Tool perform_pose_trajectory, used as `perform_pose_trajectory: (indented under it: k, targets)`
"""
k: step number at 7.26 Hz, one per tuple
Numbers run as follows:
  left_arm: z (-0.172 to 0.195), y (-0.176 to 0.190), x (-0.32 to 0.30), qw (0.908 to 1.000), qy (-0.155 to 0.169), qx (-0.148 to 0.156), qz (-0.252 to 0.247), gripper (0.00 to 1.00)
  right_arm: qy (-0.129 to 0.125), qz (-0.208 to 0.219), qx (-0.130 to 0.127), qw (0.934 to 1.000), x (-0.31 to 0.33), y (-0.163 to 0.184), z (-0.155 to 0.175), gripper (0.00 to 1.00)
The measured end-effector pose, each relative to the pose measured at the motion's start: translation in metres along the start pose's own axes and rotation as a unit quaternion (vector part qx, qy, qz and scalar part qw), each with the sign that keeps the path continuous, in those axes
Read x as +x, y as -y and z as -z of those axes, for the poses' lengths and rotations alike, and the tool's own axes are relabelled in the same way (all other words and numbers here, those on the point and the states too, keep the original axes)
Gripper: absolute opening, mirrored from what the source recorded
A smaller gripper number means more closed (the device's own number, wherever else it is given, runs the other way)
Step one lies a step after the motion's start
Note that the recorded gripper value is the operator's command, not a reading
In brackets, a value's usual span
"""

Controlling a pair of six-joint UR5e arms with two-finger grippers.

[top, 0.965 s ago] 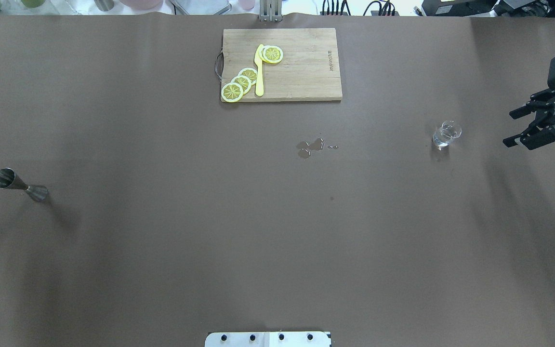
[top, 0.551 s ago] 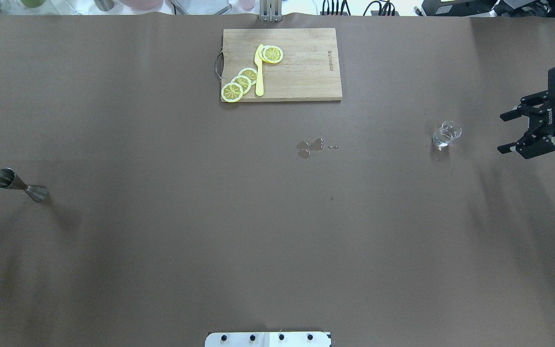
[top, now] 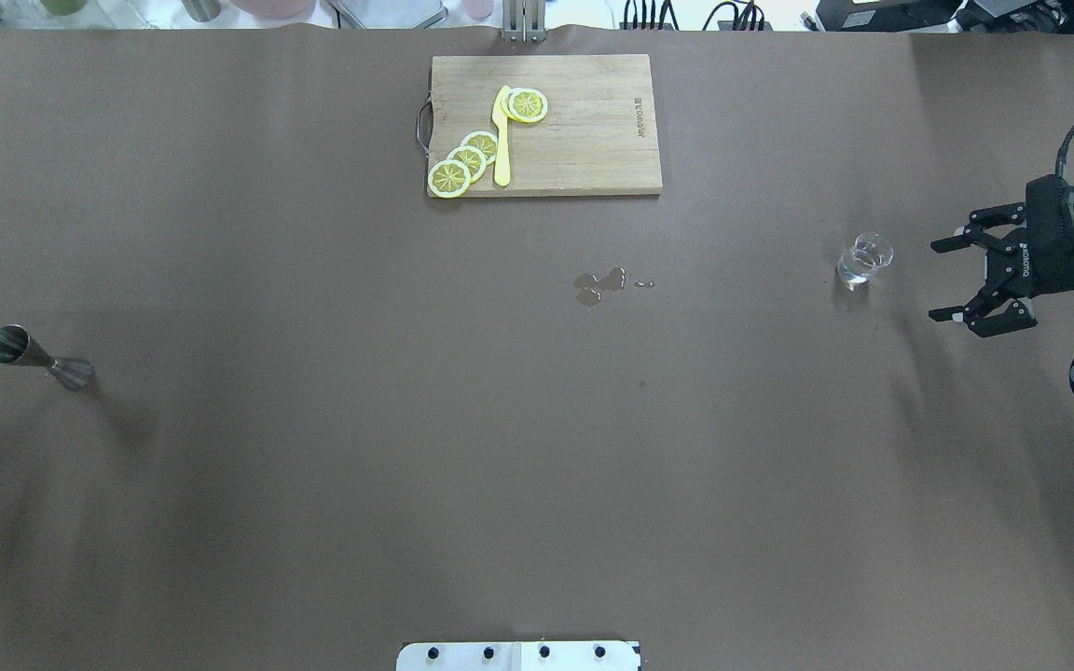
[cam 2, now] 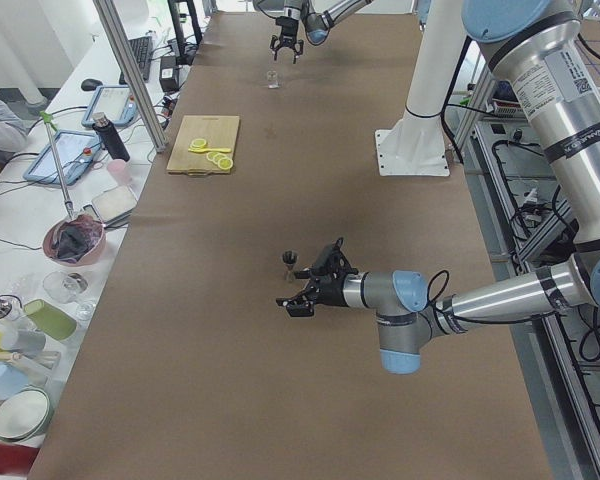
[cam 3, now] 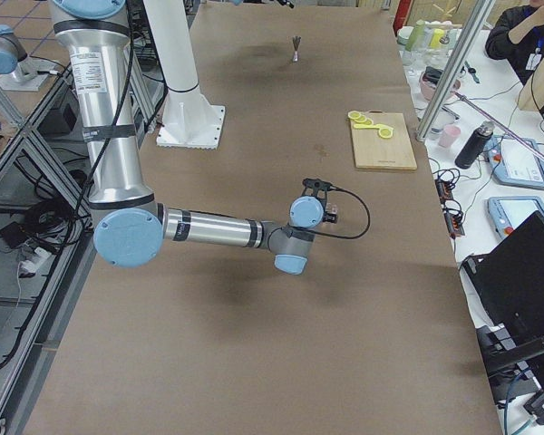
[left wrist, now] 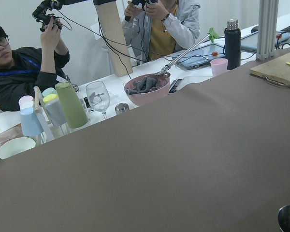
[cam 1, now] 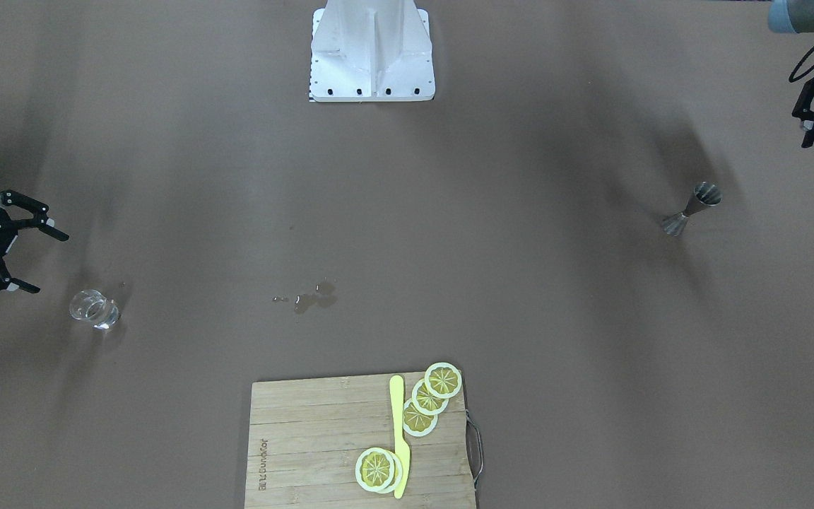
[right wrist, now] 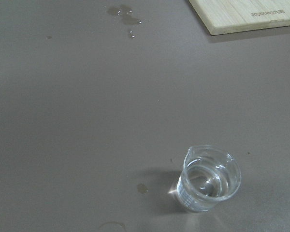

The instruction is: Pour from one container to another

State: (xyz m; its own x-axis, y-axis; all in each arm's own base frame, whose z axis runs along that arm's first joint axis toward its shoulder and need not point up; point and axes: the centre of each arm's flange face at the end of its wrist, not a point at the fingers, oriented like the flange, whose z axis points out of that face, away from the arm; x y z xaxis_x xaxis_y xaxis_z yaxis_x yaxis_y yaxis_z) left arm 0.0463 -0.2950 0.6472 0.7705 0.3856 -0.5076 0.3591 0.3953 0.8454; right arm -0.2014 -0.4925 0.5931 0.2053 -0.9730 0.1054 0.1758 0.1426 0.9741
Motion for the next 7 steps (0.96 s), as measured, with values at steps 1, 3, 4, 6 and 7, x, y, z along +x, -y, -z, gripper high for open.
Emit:
perform_pose_trajectory:
  k: [1,3,4,6,7]
  targets:
    - [-0.002,0.000,0.002,1.0000,-0.002,-0.002,0.000,1.00,-0.002,0.007,0.002,1.0000,0.000,-0.012,-0.004,1.00]
    - [-0.010,0.000,0.009,0.9998,-0.019,-0.009,0.006,0.97,-0.014,0.013,-0.003,0.9998,0.006,-0.033,-0.001,1.00]
    - [-0.017,0.000,0.019,0.9984,-0.039,-0.015,0.038,0.97,-0.018,0.013,-0.006,0.9997,0.013,-0.038,-0.001,1.00]
    - [-0.037,-0.001,0.047,0.9919,-0.056,-0.014,0.114,0.93,-0.022,0.022,-0.008,0.9995,0.036,-0.035,-0.009,1.00]
    - [-0.044,-0.006,0.059,0.9907,-0.053,-0.010,0.124,0.90,-0.022,0.032,-0.006,0.9992,0.045,-0.030,-0.015,0.99]
